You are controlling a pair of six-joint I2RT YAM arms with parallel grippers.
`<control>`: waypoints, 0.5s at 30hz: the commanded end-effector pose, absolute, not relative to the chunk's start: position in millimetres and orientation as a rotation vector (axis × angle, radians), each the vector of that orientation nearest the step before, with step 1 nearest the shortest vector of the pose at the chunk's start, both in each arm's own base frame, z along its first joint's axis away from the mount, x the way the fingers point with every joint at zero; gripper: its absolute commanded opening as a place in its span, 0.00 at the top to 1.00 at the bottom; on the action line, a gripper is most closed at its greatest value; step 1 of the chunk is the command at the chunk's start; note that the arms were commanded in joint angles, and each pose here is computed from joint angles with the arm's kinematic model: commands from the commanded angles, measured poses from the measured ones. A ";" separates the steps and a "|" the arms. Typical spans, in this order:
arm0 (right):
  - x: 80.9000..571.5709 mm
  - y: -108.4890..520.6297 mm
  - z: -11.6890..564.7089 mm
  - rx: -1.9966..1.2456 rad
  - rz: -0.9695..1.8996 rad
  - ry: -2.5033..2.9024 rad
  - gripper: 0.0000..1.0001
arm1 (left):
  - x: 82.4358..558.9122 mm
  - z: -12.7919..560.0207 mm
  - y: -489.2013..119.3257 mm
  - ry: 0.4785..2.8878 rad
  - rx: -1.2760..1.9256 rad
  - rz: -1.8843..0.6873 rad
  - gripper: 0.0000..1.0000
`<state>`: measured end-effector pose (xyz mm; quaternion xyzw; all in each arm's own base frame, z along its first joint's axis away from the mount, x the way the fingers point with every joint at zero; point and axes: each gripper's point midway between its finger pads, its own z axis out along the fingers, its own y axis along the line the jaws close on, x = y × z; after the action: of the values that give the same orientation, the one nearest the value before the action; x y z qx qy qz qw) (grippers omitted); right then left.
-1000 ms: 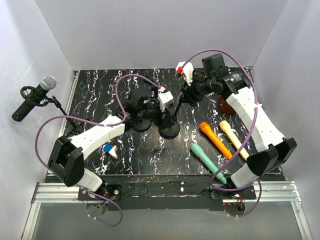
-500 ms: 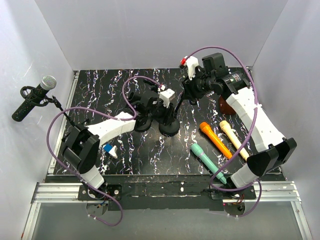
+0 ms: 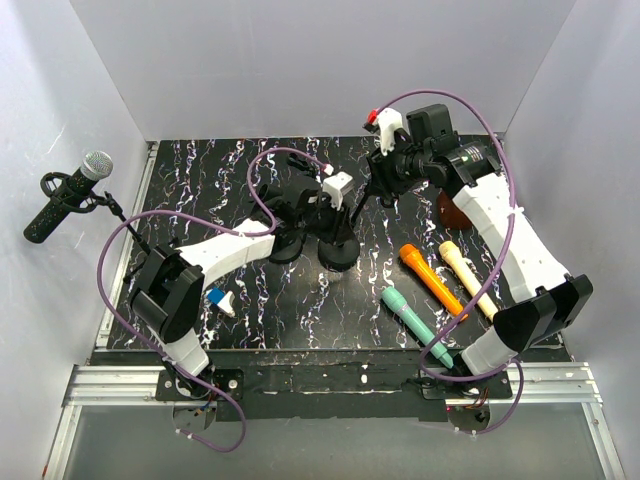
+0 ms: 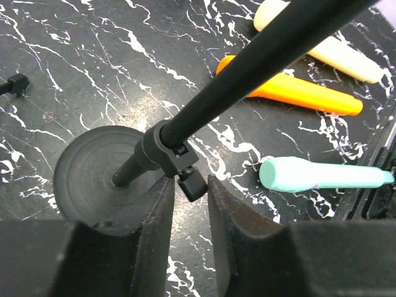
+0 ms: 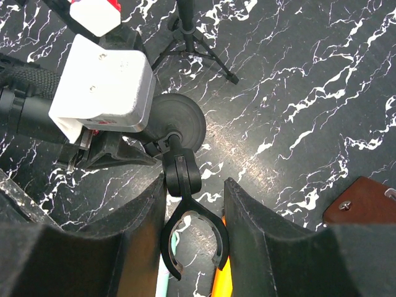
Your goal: Remove the microphone from the stand
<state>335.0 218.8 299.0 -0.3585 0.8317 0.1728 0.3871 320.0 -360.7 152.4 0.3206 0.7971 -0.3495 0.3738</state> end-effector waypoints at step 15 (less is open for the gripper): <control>325.2 213.0 300.6 -0.697 0.554 2.283 0.99 | 335.3 194.7 -387.1 1.694 1.155 -0.742 1.00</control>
<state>339.7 208.8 298.1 -0.3103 0.8533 0.1750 0.3808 335.0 -366.7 153.5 0.3596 0.7836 -0.3174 0.3948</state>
